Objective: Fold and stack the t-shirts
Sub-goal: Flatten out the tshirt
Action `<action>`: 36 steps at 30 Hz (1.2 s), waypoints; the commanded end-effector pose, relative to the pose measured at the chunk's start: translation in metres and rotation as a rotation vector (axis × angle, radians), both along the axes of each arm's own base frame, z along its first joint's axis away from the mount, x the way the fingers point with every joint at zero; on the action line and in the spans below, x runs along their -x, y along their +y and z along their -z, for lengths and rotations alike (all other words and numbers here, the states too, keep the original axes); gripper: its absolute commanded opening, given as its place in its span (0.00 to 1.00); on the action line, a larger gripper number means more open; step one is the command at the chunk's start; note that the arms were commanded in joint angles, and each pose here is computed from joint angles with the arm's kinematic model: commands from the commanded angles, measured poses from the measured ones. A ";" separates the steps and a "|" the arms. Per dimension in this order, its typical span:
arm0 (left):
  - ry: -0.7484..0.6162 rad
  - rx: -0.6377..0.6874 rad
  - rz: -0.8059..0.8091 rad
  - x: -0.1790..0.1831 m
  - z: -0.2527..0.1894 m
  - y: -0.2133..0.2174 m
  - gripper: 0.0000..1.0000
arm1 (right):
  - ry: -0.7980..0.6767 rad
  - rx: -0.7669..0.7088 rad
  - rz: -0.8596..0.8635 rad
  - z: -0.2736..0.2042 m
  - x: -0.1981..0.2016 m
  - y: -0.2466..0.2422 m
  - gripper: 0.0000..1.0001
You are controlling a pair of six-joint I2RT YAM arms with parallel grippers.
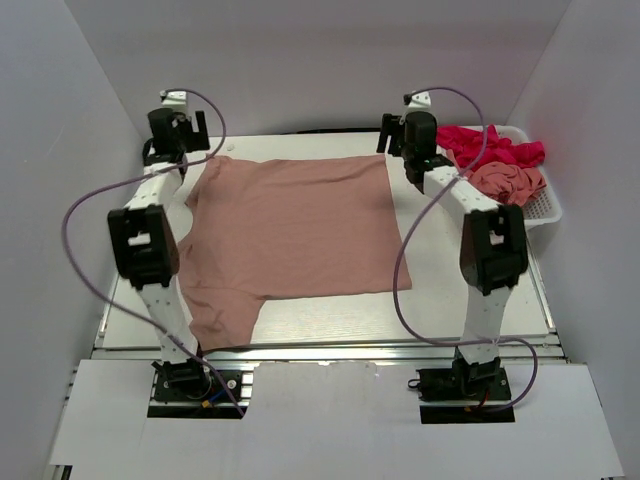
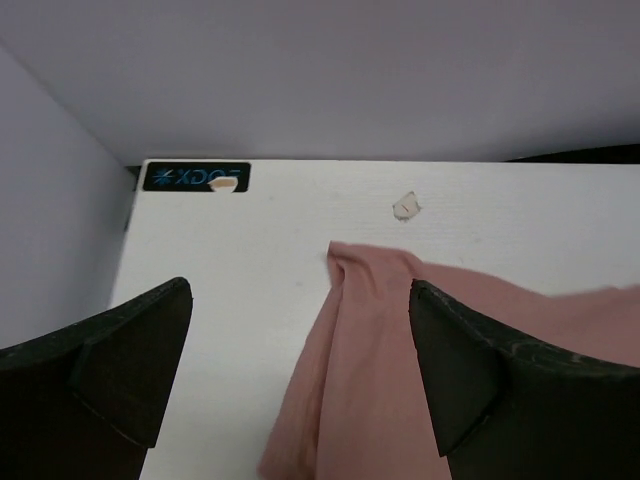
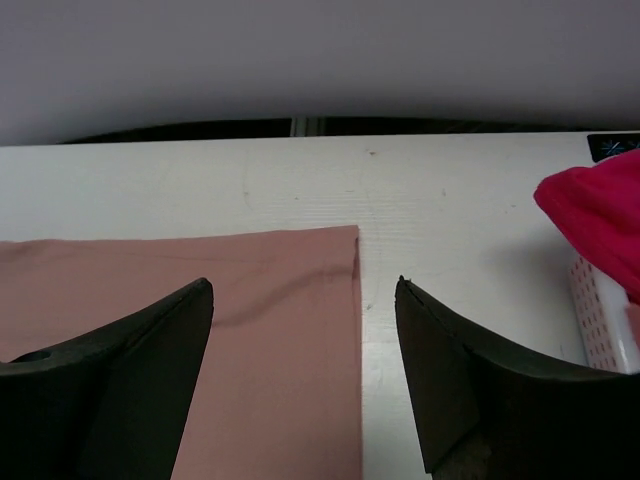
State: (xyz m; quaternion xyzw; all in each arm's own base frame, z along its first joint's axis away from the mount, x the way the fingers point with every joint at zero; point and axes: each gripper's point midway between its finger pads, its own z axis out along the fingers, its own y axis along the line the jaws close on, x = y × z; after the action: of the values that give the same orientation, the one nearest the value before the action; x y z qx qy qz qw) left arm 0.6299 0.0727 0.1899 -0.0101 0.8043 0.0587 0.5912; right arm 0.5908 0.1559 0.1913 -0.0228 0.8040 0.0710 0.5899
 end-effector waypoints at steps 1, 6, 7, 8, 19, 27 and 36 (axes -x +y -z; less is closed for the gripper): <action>-0.127 -0.009 0.015 0.063 -0.089 0.009 0.98 | -0.076 -0.089 0.047 -0.071 0.045 -0.001 0.78; -0.037 -0.072 0.003 0.124 -0.061 0.010 0.98 | -0.081 -0.126 0.021 -0.085 0.101 0.003 0.78; -0.001 -0.056 -0.003 0.129 -0.047 0.014 0.98 | -0.065 -0.147 0.017 -0.083 0.108 0.006 0.78; 0.019 -0.035 0.000 0.131 -0.038 0.016 0.98 | -0.029 -0.149 0.008 -0.069 0.116 0.007 0.78; 0.256 0.307 0.124 0.102 0.073 0.057 0.95 | 0.032 -0.112 -0.102 -0.046 0.158 0.038 0.74; 0.261 0.371 0.173 0.113 0.094 0.060 0.93 | 0.117 -0.062 -0.108 -0.005 0.145 0.052 0.73; 0.308 0.440 0.235 0.115 0.118 0.047 0.89 | 0.164 -0.025 -0.091 0.013 0.138 0.065 0.72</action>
State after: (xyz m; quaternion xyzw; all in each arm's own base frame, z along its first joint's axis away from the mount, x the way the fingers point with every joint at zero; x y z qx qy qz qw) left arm 0.5094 0.1277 0.0526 -0.0597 0.8843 -0.1604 0.4345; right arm 0.4396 0.2155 0.1463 -0.0589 0.8646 0.1095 0.4868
